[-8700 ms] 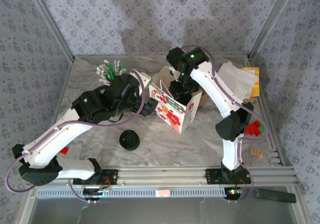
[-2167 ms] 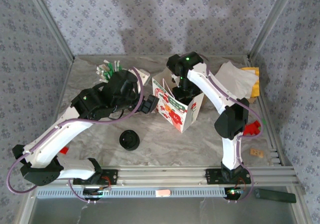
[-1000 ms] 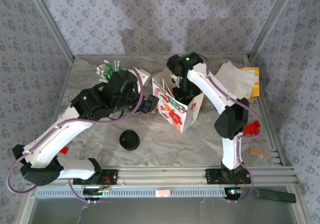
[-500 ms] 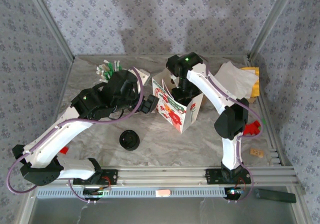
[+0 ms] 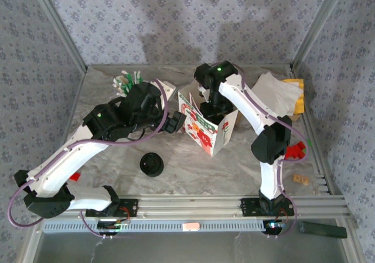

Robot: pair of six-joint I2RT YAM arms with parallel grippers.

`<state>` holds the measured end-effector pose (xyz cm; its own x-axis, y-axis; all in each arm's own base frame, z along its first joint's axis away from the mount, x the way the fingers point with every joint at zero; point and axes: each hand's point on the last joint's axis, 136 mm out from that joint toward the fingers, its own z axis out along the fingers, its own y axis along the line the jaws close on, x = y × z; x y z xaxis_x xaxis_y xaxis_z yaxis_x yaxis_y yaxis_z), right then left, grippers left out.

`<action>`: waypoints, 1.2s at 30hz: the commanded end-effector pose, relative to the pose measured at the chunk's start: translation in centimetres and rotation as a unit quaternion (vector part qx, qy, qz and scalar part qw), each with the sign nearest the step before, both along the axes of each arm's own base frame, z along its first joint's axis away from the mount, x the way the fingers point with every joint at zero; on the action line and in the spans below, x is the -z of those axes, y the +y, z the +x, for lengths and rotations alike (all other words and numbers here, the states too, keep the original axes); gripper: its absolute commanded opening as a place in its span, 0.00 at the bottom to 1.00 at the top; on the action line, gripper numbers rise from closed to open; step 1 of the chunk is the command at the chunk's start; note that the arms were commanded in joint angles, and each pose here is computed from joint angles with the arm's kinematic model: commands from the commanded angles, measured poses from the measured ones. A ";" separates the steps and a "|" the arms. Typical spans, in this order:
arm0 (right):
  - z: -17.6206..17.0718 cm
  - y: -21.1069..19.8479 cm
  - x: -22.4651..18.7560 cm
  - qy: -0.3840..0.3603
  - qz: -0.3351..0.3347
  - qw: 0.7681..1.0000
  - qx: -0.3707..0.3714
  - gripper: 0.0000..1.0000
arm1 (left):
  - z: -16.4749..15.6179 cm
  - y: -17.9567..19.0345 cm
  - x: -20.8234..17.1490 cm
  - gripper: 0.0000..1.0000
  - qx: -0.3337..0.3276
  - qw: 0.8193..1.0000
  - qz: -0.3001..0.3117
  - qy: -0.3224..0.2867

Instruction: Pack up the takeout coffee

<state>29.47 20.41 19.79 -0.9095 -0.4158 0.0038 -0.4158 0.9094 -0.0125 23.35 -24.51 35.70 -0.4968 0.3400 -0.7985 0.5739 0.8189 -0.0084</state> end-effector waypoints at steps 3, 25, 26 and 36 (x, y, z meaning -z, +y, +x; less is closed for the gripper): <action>-3.4 -2.0 -0.4 0.073 -0.052 0.996 -0.011 0.55 | -0.3 0.5 -1.1 1.00 0.002 1.000 -0.009 -0.009; -3.1 -1.6 1.0 0.079 -0.050 0.996 -0.010 0.55 | -0.3 0.8 -1.0 1.00 0.000 1.000 -0.005 -0.010; -3.1 -1.6 1.0 0.080 -0.050 0.996 -0.009 0.55 | -0.3 0.8 -1.1 1.00 0.000 1.000 -0.005 -0.010; -3.0 -1.5 1.7 0.080 -0.048 0.996 -0.009 0.55 | -0.3 0.7 -1.1 1.00 0.001 1.000 -0.001 -0.009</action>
